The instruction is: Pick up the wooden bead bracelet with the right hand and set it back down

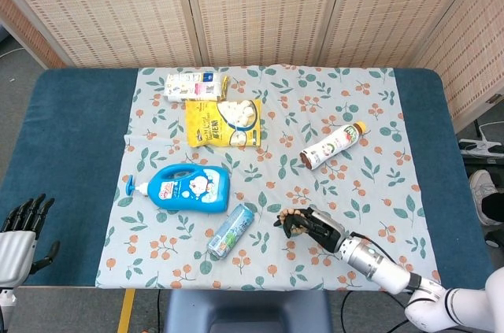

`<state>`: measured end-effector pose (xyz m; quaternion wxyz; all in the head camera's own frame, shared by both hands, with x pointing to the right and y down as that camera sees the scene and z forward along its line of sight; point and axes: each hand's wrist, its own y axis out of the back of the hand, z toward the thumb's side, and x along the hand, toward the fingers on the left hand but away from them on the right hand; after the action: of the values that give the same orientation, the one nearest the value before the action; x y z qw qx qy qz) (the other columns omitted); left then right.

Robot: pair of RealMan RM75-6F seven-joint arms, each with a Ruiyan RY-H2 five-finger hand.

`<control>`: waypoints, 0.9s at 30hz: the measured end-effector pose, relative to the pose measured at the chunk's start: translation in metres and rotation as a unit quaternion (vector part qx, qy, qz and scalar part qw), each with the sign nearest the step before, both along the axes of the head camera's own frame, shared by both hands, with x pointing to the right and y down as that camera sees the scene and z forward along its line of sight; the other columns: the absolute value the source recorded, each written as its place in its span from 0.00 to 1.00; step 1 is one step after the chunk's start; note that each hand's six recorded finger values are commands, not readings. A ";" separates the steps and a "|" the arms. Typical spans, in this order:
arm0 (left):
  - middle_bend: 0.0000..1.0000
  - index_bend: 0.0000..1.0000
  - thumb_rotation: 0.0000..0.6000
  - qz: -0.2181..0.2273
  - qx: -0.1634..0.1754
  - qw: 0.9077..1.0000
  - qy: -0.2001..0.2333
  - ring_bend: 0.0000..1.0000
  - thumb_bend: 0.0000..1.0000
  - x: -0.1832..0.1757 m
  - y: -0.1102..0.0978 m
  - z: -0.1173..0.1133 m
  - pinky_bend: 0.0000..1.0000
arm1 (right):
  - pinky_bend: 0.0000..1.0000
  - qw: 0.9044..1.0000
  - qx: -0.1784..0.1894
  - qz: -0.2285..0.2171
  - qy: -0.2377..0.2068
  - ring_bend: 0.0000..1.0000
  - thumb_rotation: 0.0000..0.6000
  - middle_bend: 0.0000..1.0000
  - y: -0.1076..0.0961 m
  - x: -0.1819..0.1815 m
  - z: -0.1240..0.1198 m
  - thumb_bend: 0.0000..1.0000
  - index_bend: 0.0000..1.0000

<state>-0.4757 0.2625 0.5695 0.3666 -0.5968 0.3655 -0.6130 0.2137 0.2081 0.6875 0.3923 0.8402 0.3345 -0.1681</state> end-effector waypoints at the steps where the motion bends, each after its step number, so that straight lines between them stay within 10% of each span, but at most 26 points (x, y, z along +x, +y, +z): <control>1: 0.00 0.00 1.00 0.000 0.000 1.000 0.000 0.00 0.39 0.000 0.000 0.000 0.13 | 0.05 1.000 0.008 -0.003 0.006 0.28 0.52 0.60 0.001 -0.001 -0.001 0.40 0.59; 7: 0.00 0.00 1.00 0.000 0.001 1.000 -0.001 0.00 0.39 0.000 0.000 0.000 0.13 | 0.05 0.999 0.023 -0.015 0.019 0.28 0.52 0.61 0.004 -0.003 -0.001 0.41 0.59; 27: 0.00 0.00 1.00 -0.001 0.000 1.000 -0.004 0.00 0.39 -0.001 0.000 0.000 0.13 | 0.04 0.996 0.068 -0.046 0.036 0.28 0.46 0.63 0.012 -0.016 0.004 1.00 0.61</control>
<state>-0.4767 0.2623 0.5697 0.3673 -0.5938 0.3649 -0.6159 0.1976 0.2204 0.6913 0.3140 0.8726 0.3204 -0.1931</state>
